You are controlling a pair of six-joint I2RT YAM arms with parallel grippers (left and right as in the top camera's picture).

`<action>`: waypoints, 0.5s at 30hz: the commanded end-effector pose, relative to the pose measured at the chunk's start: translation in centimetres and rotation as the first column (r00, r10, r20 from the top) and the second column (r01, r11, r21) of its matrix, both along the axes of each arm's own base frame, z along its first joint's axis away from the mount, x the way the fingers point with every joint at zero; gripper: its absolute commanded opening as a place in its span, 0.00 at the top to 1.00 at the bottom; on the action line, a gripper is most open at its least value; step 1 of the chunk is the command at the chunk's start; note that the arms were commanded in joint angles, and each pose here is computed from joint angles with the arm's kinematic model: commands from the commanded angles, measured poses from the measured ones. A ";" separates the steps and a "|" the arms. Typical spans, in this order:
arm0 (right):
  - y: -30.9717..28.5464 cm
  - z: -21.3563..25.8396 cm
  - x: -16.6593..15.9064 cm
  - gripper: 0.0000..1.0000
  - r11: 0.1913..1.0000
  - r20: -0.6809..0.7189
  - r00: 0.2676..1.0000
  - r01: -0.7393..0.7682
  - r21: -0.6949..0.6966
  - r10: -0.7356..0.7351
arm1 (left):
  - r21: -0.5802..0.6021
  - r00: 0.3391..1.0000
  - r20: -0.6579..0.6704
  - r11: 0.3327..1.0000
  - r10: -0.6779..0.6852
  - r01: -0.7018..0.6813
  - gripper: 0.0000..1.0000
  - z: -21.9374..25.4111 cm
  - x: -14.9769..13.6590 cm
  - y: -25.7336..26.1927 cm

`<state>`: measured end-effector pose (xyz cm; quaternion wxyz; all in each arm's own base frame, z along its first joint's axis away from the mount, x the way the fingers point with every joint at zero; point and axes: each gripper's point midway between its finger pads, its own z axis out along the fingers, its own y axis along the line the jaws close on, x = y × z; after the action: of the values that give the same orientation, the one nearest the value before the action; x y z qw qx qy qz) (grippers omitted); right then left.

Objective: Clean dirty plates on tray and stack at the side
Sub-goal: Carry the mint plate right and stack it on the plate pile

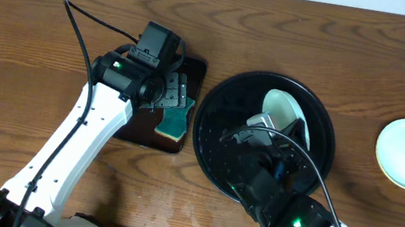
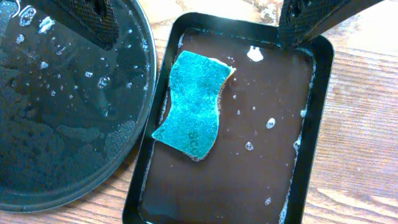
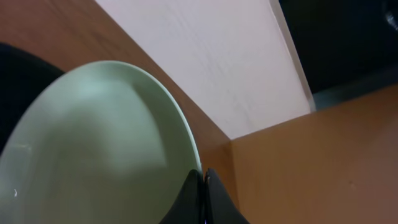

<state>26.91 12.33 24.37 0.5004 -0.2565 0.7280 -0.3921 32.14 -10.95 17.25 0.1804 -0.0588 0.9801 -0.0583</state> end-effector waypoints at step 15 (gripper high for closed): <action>-6.6 -6.4 5.8 0.99 0.322 -0.310 0.950 0.301 0.898 -0.026 | -0.001 1.000 0.020 1.000 0.004 -0.004 0.17 0.7 0.4 0.1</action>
<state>32.22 6.10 17.34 0.4412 0.0562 0.8949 -0.0368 32.15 -10.95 17.26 0.1806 -0.0588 0.9801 -0.0584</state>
